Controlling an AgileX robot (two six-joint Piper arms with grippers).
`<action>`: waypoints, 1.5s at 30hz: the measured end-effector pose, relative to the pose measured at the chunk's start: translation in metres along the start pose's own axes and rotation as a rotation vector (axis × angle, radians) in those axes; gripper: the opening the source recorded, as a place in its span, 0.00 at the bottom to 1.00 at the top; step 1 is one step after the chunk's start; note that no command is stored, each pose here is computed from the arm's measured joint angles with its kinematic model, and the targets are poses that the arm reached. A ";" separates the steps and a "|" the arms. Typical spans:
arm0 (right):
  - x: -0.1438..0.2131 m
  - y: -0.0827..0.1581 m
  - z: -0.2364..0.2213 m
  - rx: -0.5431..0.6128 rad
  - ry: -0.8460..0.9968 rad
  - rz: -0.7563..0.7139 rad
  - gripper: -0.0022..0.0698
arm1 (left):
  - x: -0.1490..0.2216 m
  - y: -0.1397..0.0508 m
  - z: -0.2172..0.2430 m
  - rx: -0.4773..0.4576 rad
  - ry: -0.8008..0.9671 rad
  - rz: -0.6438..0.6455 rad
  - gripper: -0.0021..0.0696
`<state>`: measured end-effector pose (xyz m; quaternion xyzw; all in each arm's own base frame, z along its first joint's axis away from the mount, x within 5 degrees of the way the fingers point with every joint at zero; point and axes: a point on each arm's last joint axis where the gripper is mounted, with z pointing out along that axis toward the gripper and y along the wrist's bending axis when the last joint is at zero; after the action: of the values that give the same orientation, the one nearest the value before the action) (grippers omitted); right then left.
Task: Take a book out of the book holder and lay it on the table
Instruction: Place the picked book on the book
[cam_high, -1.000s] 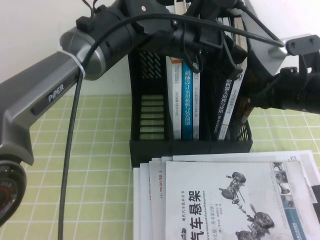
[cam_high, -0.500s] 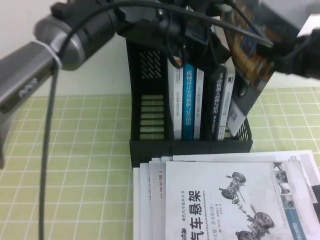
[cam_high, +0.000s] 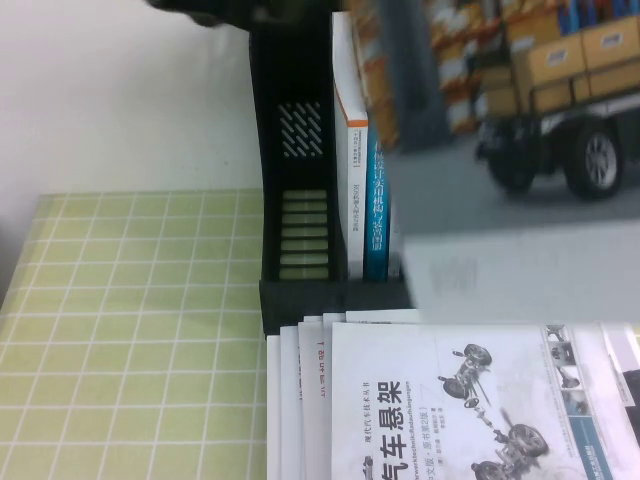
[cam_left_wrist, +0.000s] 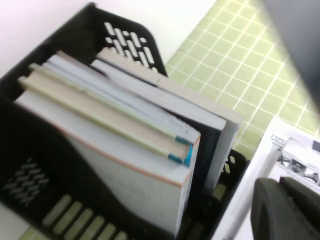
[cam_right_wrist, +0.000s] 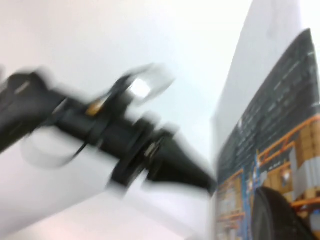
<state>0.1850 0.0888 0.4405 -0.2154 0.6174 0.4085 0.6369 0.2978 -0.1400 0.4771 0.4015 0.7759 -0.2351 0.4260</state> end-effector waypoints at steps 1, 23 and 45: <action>-0.001 0.007 -0.001 -0.048 0.025 -0.005 0.05 | 0.001 -0.002 -0.014 -0.010 -0.011 -0.016 0.03; 0.052 0.039 -0.002 -0.185 0.771 -0.513 0.05 | 0.168 -0.134 -0.117 -0.155 -0.220 -0.316 0.03; 0.179 0.071 0.072 -0.234 1.150 -1.351 0.05 | 0.192 -0.148 -0.117 -0.150 -0.254 -0.342 0.03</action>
<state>0.1559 0.2308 0.2949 -0.7681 0.5369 -0.1645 0.3077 0.0598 -0.0601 0.3790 0.1986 0.7883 -0.2939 0.5028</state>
